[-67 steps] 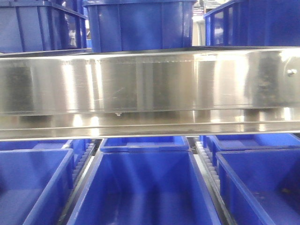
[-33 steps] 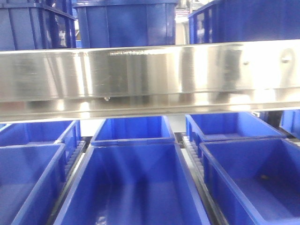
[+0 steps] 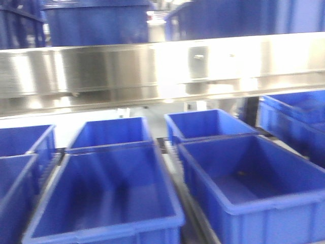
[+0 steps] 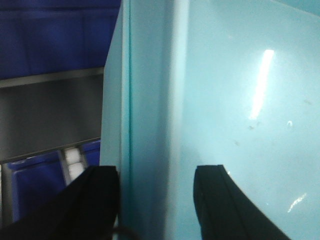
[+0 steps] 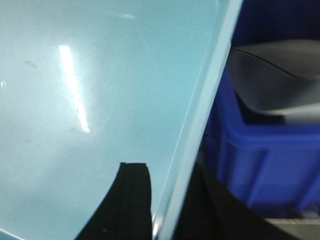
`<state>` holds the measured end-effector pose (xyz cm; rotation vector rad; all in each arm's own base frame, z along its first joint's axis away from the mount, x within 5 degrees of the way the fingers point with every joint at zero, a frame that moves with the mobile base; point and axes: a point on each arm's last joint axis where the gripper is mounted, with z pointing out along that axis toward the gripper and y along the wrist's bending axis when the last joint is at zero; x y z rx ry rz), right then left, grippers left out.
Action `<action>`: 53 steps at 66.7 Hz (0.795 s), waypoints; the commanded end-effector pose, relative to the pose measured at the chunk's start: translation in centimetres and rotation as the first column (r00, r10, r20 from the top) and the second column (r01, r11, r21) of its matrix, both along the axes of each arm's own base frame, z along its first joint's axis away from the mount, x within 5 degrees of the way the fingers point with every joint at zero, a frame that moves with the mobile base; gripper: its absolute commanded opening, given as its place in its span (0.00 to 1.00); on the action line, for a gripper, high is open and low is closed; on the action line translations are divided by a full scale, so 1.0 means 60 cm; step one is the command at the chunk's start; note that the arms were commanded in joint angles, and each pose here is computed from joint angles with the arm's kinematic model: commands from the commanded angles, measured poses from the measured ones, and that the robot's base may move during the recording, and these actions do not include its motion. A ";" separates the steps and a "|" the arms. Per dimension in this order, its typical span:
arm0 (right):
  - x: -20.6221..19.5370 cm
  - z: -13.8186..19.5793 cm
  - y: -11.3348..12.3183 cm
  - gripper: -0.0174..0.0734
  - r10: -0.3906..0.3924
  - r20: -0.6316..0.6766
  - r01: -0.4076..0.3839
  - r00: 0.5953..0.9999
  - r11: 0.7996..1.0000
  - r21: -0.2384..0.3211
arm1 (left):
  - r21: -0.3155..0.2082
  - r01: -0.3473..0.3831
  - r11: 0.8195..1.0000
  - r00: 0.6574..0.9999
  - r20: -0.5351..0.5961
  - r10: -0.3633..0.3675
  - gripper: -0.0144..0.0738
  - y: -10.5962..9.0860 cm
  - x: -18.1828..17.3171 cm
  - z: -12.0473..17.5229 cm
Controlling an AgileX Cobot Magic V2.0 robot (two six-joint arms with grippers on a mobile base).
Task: Move two blue bins to right shelf middle
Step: 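Drive the base away from the shelf, turning, still holding the teal bin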
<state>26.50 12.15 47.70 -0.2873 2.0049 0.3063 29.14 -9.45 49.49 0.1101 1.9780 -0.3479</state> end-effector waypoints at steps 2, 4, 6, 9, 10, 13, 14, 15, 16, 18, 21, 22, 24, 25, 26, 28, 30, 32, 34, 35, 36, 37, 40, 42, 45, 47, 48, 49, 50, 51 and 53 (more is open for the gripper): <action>-0.004 0.022 0.001 0.02 0.018 0.095 -0.021 0.995 0.999 0.026 | -0.042 0.027 0.999 0.991 0.129 -0.022 0.04 -0.003 -0.007 0.030; -0.004 0.022 0.001 0.02 0.018 0.095 -0.021 0.995 0.999 0.026 | -0.040 0.026 0.999 0.991 0.130 -0.021 0.04 -0.003 -0.007 0.030; -0.004 0.022 0.001 0.02 0.018 0.095 -0.021 0.995 0.999 0.026 | -0.039 0.026 0.999 0.991 0.130 -0.020 0.04 -0.003 -0.007 0.030; -0.004 0.022 0.001 0.02 0.018 0.095 -0.021 0.995 0.999 0.026 | -0.035 0.024 0.999 0.991 0.131 -0.019 0.04 -0.002 -0.006 0.030; -0.004 0.022 0.001 0.02 0.018 0.095 -0.021 0.995 0.999 0.026 | -0.035 0.024 0.999 0.991 0.131 -0.019 0.04 -0.002 -0.006 0.030; -0.004 0.022 0.001 0.02 0.018 0.095 -0.021 0.995 0.999 0.026 | -0.035 0.024 0.999 0.991 0.131 -0.019 0.04 -0.002 -0.006 0.030; -0.004 0.022 0.001 0.02 0.018 0.095 -0.021 0.995 0.999 0.026 | -0.035 0.024 0.999 0.991 0.131 -0.019 0.04 -0.002 -0.006 0.030; -0.004 0.022 0.001 0.02 0.018 0.095 -0.021 0.995 0.999 0.026 | -0.034 0.024 0.999 0.991 0.129 -0.019 0.04 -0.002 -0.007 0.030; -0.004 0.022 0.001 0.02 0.018 0.095 -0.021 0.995 0.999 0.026 | -0.034 0.024 0.999 0.991 0.129 -0.019 0.04 -0.002 -0.007 0.030; -0.004 0.022 0.001 0.02 0.018 0.095 -0.021 0.995 0.999 0.026 | -0.032 0.023 0.999 0.991 0.130 -0.019 0.04 -0.002 -0.007 0.030; -0.004 0.022 0.001 0.02 0.018 0.095 -0.021 0.995 0.999 0.026 | -0.026 0.020 0.999 0.991 0.134 -0.016 0.04 -0.001 -0.006 0.030; -0.004 0.022 0.001 0.02 0.018 0.095 -0.021 0.995 0.999 0.026 | -0.024 0.018 1.000 0.991 0.135 -0.015 0.04 -0.001 -0.006 0.030; -0.004 0.022 0.001 0.02 0.018 0.095 -0.021 0.995 0.999 0.026 | -0.021 0.017 1.000 0.991 0.136 -0.014 0.04 -0.001 -0.006 0.030; -0.004 0.022 0.001 0.02 0.018 0.095 -0.021 0.995 0.999 0.026 | -0.021 0.017 1.000 0.991 0.136 -0.014 0.04 -0.001 -0.006 0.030; -0.004 0.022 0.001 0.02 0.018 0.095 -0.021 0.995 0.999 0.026 | -0.021 0.017 1.000 0.991 0.136 -0.014 0.04 -0.001 -0.006 0.030; -0.004 0.022 0.001 0.02 0.018 0.095 -0.021 0.995 0.999 0.026 | -0.021 0.017 1.000 0.991 0.136 -0.014 0.04 -0.001 -0.006 0.030; -0.004 0.022 0.001 0.02 0.018 0.095 -0.021 0.995 0.999 0.026 | -0.019 0.016 1.000 0.991 0.136 -0.013 0.04 0.000 -0.006 0.030; -0.004 0.022 0.001 0.02 0.018 0.095 -0.021 0.995 0.999 0.026 | -0.019 0.016 1.000 0.991 0.136 -0.013 0.04 0.000 -0.006 0.030; -0.004 0.022 0.001 0.02 0.018 0.095 -0.021 0.995 0.999 0.026 | -0.013 0.013 1.000 0.990 0.138 -0.011 0.04 0.000 -0.006 0.030; -0.004 0.022 0.001 0.02 0.018 0.095 -0.021 0.995 0.999 0.026 | -0.013 0.013 1.000 0.990 0.138 -0.011 0.04 0.000 -0.006 0.030; -0.004 0.022 0.001 0.02 0.018 0.095 -0.021 0.995 0.999 0.026 | -0.013 0.013 1.000 0.990 0.138 -0.011 0.04 0.000 -0.006 0.030; -0.004 0.022 0.001 0.02 0.018 0.095 -0.021 0.995 0.999 0.026 | -0.013 0.013 1.000 0.990 0.138 -0.011 0.04 0.000 -0.006 0.030; -0.004 0.022 0.001 0.02 0.018 0.095 -0.021 0.995 0.999 0.026 | -0.013 0.013 1.000 0.990 0.138 -0.011 0.04 0.000 -0.006 0.030; -0.004 0.022 0.001 0.02 0.018 0.095 -0.021 0.995 0.999 0.026 | -0.013 0.013 1.000 0.990 0.138 -0.011 0.04 0.000 -0.006 0.030; -0.004 0.022 0.001 0.02 0.018 0.095 -0.021 0.995 0.999 0.026 | -0.013 0.013 1.000 0.990 0.138 -0.011 0.04 0.000 -0.006 0.030; -0.004 0.022 0.001 0.02 0.018 0.095 -0.021 0.995 0.999 0.026 | -0.013 0.013 1.000 0.990 0.138 -0.011 0.04 0.000 -0.006 0.030; -0.004 0.022 0.001 0.02 0.018 0.095 -0.021 0.995 0.999 0.026 | -0.013 0.013 1.000 0.990 0.138 -0.011 0.04 0.000 -0.006 0.030; -0.004 0.022 0.001 0.02 0.018 0.095 -0.021 0.995 0.999 0.026 | -0.013 0.013 1.000 0.990 0.138 -0.011 0.04 0.000 -0.006 0.030; -0.004 0.022 0.001 0.02 0.018 0.095 -0.021 0.995 0.999 0.026 | -0.013 0.013 1.000 0.990 0.138 -0.011 0.04 0.000 -0.006 0.030; -0.004 0.022 0.001 0.02 0.018 0.095 -0.021 0.995 0.999 0.026 | -0.013 0.013 1.000 0.990 0.138 -0.011 0.04 0.000 -0.006 0.030; -0.004 0.022 0.001 0.02 0.018 0.095 -0.021 0.995 0.999 0.026 | -0.013 0.013 1.000 0.990 0.138 -0.011 0.04 0.000 -0.006 0.030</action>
